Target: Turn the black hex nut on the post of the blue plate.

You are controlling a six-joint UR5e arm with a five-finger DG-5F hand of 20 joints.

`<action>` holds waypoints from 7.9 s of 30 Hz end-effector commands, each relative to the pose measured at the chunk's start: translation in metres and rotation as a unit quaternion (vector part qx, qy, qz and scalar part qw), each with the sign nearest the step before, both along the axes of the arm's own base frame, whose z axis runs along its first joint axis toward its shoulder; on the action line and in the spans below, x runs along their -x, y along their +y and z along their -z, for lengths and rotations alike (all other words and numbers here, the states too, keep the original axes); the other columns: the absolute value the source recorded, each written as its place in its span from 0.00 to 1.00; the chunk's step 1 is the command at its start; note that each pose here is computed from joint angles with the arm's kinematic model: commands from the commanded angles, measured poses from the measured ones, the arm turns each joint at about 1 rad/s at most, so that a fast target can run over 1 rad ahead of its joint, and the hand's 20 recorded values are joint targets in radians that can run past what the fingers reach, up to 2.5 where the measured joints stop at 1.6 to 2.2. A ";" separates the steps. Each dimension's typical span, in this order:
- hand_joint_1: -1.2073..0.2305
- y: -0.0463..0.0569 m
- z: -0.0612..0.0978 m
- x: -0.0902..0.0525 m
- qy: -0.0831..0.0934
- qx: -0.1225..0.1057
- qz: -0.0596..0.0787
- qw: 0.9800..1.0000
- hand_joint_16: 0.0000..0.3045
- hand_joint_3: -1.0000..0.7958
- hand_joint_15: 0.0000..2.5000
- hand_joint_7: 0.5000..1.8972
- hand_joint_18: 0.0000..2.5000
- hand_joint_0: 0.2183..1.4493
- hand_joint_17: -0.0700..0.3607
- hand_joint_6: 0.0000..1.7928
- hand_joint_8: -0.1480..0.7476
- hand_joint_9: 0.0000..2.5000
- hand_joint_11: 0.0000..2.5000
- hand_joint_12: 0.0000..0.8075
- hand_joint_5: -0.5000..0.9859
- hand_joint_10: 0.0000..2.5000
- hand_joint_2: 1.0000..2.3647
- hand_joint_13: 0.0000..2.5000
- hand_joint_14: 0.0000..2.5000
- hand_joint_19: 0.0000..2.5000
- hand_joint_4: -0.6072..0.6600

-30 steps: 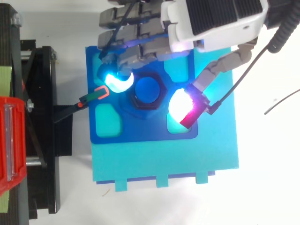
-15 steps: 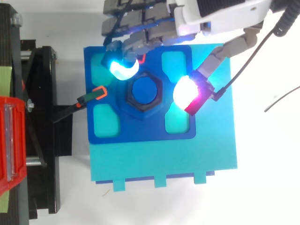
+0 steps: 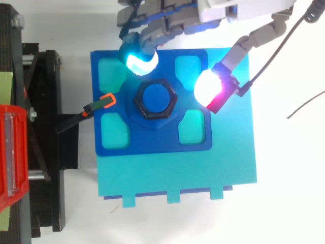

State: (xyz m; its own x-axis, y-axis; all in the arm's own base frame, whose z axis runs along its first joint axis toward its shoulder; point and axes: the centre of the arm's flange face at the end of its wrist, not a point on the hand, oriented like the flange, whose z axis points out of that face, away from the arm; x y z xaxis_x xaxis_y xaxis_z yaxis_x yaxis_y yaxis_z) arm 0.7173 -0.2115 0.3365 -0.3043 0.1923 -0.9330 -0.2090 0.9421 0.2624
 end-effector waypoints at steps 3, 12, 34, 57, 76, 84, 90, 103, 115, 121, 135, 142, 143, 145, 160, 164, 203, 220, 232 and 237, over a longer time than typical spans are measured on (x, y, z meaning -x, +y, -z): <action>0.45 0.000 -0.010 0.000 0.002 -0.001 -0.002 1.000 0.16 0.28 0.03 0.17 0.00 0.18 0.41 0.28 0.38 0.12 0.00 0.39 0.19 0.00 0.00 0.10 0.00 0.07 0.59; 0.45 0.012 -0.037 -0.007 -0.006 0.005 0.007 1.000 0.16 0.28 0.04 0.17 0.00 0.18 0.41 0.28 0.38 0.12 0.00 0.39 0.19 0.00 0.00 0.09 0.00 0.06 0.59; 0.45 0.095 0.007 -0.028 0.019 -0.026 0.022 0.999 0.16 0.28 0.04 0.17 0.00 0.18 0.41 0.28 0.38 0.12 0.00 0.39 0.19 0.00 0.00 0.10 0.00 0.07 0.59; 0.45 0.079 0.002 -0.025 0.011 0.002 0.015 1.000 0.16 0.28 0.04 0.17 0.00 0.19 0.41 0.28 0.38 0.13 0.00 0.39 0.19 0.00 0.00 0.11 0.00 0.07 0.59; 0.45 0.050 0.005 -0.018 0.001 0.009 0.011 1.000 0.16 0.28 0.04 0.17 0.00 0.19 0.41 0.28 0.37 0.12 0.00 0.39 0.19 0.00 0.00 0.11 0.00 0.07 0.59; 0.45 0.041 0.005 -0.015 0.000 0.012 0.008 1.000 0.16 0.28 0.04 0.17 0.00 0.19 0.41 0.28 0.37 0.12 0.00 0.39 0.19 0.00 0.00 0.11 0.00 0.07 0.59; 0.45 0.034 0.004 -0.014 -0.002 0.014 0.007 1.000 0.16 0.28 0.04 0.17 0.01 0.19 0.41 0.28 0.38 0.13 0.00 0.39 0.19 0.00 0.00 0.11 0.00 0.07 0.59; 0.45 0.021 0.004 -0.009 -0.001 0.010 0.004 1.000 0.16 0.28 0.04 0.17 0.01 0.19 0.41 0.28 0.37 0.12 0.00 0.39 0.19 0.00 0.00 0.11 0.00 0.07 0.59; 0.45 0.007 0.003 -0.003 -0.001 0.006 0.000 1.000 0.16 0.28 0.04 0.17 0.01 0.19 0.41 0.28 0.37 0.12 0.00 0.39 0.19 0.00 0.00 0.11 0.00 0.07 0.59; 0.45 0.000 0.003 0.001 0.001 0.003 -0.003 1.000 0.16 0.28 0.04 0.17 0.01 0.19 0.41 0.28 0.37 0.12 0.00 0.39 0.19 0.00 0.00 0.11 0.00 0.07 0.59; 0.45 0.016 -0.027 -0.015 -0.033 0.011 0.004 0.999 0.16 0.28 0.04 0.17 0.01 0.19 0.41 0.28 0.37 0.12 0.00 0.39 0.19 0.00 0.00 0.11 0.00 0.07 0.59; 0.45 0.061 -0.004 -0.026 -0.013 -0.002 0.010 1.000 0.16 0.28 0.04 0.17 0.01 0.19 0.41 0.28 0.37 0.12 0.00 0.39 0.19 0.00 0.00 0.11 0.00 0.07 0.59; 0.45 0.062 -0.002 -0.026 -0.010 -0.004 0.012 1.000 0.16 0.28 0.04 0.17 0.01 0.19 0.42 0.28 0.37 0.12 0.00 0.39 0.19 0.00 0.00 0.11 0.00 0.07 0.59; 0.45 0.070 0.000 -0.027 -0.006 -0.005 0.014 1.000 0.16 0.28 0.04 0.18 0.01 0.19 0.41 0.28 0.37 0.13 0.00 0.39 0.19 0.00 0.00 0.11 0.00 0.07 0.59; 0.45 0.080 0.005 -0.022 0.020 0.007 0.012 1.000 0.16 0.28 0.04 0.19 0.01 0.19 0.41 0.28 0.38 0.13 0.00 0.39 0.20 0.00 0.00 0.11 0.00 0.07 0.60; 0.45 0.075 0.006 -0.021 0.016 0.016 0.012 1.000 0.16 0.28 0.04 0.19 0.01 0.19 0.41 0.28 0.38 0.13 0.00 0.39 0.20 0.00 0.00 0.11 0.00 0.07 0.60; 0.45 0.035 0.019 -0.013 -0.006 0.044 0.004 0.999 0.16 0.28 0.04 0.19 0.01 0.19 0.42 0.28 0.38 0.13 0.00 0.39 0.20 0.00 0.00 0.11 0.00 0.08 0.60; 0.45 0.026 0.019 -0.010 -0.010 0.048 0.003 0.999 0.16 0.28 0.04 0.19 0.01 0.19 0.42 0.28 0.38 0.13 0.00 0.39 0.20 0.00 0.00 0.11 0.00 0.08 0.60; 0.45 0.037 -0.010 -0.016 -0.017 0.049 -0.002 0.999 0.16 0.28 0.04 0.19 0.01 0.19 0.42 0.28 0.38 0.13 0.00 0.39 0.20 0.00 0.00 0.11 0.00 0.08 0.60; 0.45 0.040 -0.016 -0.017 -0.015 0.050 -0.003 0.999 0.16 0.28 0.04 0.19 0.01 0.19 0.42 0.28 0.38 0.13 0.01 0.39 0.20 0.00 0.00 0.11 0.00 0.08 0.60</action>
State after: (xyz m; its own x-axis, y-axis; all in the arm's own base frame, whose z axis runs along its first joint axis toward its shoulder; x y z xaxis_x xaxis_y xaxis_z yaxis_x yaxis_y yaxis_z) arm 0.7332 -0.1738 0.3487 -0.2751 0.0974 -0.9565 -0.2210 0.9618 0.1615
